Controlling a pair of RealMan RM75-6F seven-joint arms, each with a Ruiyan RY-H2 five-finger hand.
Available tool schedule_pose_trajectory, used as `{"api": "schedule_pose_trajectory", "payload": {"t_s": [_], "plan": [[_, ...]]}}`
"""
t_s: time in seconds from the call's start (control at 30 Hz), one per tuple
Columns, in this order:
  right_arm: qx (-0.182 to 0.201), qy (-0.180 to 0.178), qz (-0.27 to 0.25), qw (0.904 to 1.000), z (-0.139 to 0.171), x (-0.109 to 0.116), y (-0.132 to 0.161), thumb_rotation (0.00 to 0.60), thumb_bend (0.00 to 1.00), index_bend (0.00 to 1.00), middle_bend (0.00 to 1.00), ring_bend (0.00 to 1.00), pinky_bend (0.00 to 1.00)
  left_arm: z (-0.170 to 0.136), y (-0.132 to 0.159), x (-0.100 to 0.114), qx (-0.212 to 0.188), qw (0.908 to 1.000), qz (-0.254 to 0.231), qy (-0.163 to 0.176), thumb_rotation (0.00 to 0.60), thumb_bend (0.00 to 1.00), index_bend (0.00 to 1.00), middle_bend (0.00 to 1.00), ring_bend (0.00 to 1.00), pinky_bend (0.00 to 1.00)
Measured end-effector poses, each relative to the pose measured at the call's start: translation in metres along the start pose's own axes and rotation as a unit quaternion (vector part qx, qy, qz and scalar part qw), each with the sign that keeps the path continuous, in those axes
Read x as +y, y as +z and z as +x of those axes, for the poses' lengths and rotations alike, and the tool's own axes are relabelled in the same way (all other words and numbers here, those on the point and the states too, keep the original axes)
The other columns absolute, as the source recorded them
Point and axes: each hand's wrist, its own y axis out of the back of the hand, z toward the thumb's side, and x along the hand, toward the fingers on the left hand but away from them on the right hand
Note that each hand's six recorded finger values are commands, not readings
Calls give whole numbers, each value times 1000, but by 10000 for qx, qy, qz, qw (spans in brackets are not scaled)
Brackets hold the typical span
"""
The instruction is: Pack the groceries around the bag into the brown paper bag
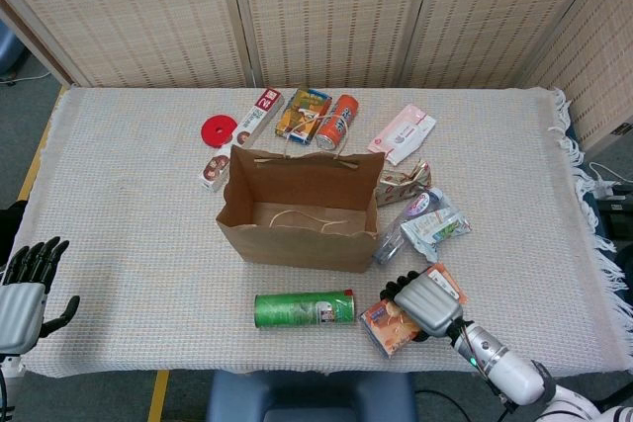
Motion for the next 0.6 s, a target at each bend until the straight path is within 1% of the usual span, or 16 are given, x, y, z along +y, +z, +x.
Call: {"api": "schedule_pose_trajectory", "payload": {"t_s": [0.1, 0.17, 0.3, 0.33, 0.4, 0.43, 0.53, 0.6], "plan": [[5, -422, -200, 9989, 11, 26, 1, 600, 222, 643, 598, 650, 641, 0, 0, 0, 2, 10000, 4, 3, 600, 350, 0, 0, 0, 0], [37, -756, -356, 9965, 19, 47, 3, 600, 222, 644, 598, 650, 641, 0, 0, 0, 5, 10000, 9, 4, 600, 350, 0, 0, 0, 0], [142, -1425, -562, 9881, 33, 94, 10, 600, 222, 643, 598, 650, 641, 0, 0, 0, 12, 10000, 10, 6, 600, 351, 0, 0, 0, 0], [177, -1660, -600, 9841, 37, 109, 13, 600, 222, 643, 598, 650, 641, 0, 0, 0, 12, 10000, 10, 5, 600, 351, 0, 0, 0, 0], [218, -2026, -643, 9769, 41, 133, 16, 600, 222, 644, 598, 650, 641, 0, 0, 0, 11, 10000, 8, 6, 600, 351, 0, 0, 0, 0], [239, -2262, -676, 9714, 44, 148, 18, 600, 222, 644, 598, 650, 641, 0, 0, 0, 9, 10000, 7, 6, 600, 351, 0, 0, 0, 0], [260, -2760, -805, 9574, 46, 181, 21, 600, 222, 643, 598, 650, 641, 0, 0, 0, 2, 10000, 0, 4, 600, 351, 0, 0, 0, 0], [236, -3025, -894, 9486, 45, 199, 21, 600, 222, 644, 598, 650, 641, 0, 0, 0, -2, 10000, 1, 3, 600, 350, 0, 0, 0, 0]]}}
